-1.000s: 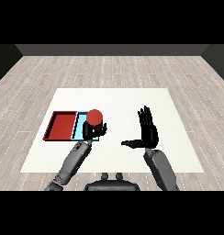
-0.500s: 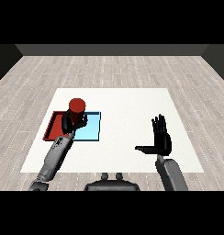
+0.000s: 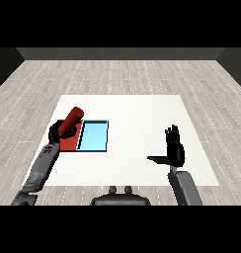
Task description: Pick the red can and put it in the red box
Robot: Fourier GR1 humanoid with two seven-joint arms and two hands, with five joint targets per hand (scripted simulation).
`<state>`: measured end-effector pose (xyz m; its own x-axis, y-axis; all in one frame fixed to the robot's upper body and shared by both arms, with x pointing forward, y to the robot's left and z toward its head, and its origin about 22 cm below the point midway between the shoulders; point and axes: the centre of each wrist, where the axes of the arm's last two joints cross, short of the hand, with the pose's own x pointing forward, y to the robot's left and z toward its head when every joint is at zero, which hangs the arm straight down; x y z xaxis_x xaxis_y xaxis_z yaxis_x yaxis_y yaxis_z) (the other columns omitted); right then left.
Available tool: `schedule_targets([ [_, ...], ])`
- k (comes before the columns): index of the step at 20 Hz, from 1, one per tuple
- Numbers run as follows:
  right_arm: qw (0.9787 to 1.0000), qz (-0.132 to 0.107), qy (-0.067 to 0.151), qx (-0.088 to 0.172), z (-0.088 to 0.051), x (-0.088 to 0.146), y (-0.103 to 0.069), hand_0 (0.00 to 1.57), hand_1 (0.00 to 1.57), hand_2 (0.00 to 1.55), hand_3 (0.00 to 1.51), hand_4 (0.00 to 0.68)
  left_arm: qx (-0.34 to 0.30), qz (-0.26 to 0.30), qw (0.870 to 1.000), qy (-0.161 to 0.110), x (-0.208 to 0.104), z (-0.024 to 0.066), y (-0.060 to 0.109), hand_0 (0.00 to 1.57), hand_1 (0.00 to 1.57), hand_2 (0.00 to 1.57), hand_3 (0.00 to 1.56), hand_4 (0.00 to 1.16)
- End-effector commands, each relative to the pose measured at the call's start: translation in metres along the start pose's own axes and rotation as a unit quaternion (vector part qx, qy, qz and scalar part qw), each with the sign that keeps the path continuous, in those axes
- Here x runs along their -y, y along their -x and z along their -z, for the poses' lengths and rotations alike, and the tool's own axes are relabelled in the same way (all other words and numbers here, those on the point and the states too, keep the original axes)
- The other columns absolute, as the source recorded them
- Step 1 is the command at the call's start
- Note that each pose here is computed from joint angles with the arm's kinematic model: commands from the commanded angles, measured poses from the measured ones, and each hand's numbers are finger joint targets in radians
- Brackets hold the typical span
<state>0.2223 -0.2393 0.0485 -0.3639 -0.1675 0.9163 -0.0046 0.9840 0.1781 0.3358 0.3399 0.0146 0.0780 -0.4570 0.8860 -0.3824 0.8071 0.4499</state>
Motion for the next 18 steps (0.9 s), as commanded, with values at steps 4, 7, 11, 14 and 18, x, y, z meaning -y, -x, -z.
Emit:
schedule_targets([
  [4, 0.9999, 0.010, 0.014, 0.001, 0.014, 0.008, 0.012, 0.00, 0.00, 0.00, 0.00, 0.000, -0.154, 0.128, 0.980, -0.019, -0.033, 0.0108, 0.059, 1.51, 1.51, 1.43, 1.36, 0.97],
  [7, 0.9999, -0.010, 0.012, -0.002, 0.007, 0.007, 0.018, 0.00, 0.00, 0.00, 0.00, 0.000, -0.204, 0.171, 0.964, -0.010, -0.028, 0.0164, 0.064, 1.06, 1.06, 0.98, 0.62, 0.82],
  [11, 0.9999, -0.010, 0.000, -0.007, 0.018, -0.011, 0.039, 0.00, 0.00, 0.00, 0.00, 0.000, -0.243, 0.177, 0.953, 0.030, -0.009, -0.0016, 0.086, 0.96, 0.96, 0.91, 0.00, 0.72],
  [14, 0.9997, -0.021, 0.013, -0.003, 0.017, 0.007, 0.044, 0.00, 0.00, 0.00, 0.00, 0.000, -0.234, 0.164, 0.956, 0.060, -0.021, -0.0011, 0.091, 0.88, 0.88, 0.93, 0.78, 0.52],
  [18, 1.0000, 0.001, 0.005, 0.004, 0.017, -0.002, 0.045, 0.00, 0.00, 0.00, 0.00, 0.000, -0.258, 0.213, 0.935, 0.118, -0.028, -0.0043, 0.098, 0.00, 0.00, 0.00, 0.00, 0.00],
])
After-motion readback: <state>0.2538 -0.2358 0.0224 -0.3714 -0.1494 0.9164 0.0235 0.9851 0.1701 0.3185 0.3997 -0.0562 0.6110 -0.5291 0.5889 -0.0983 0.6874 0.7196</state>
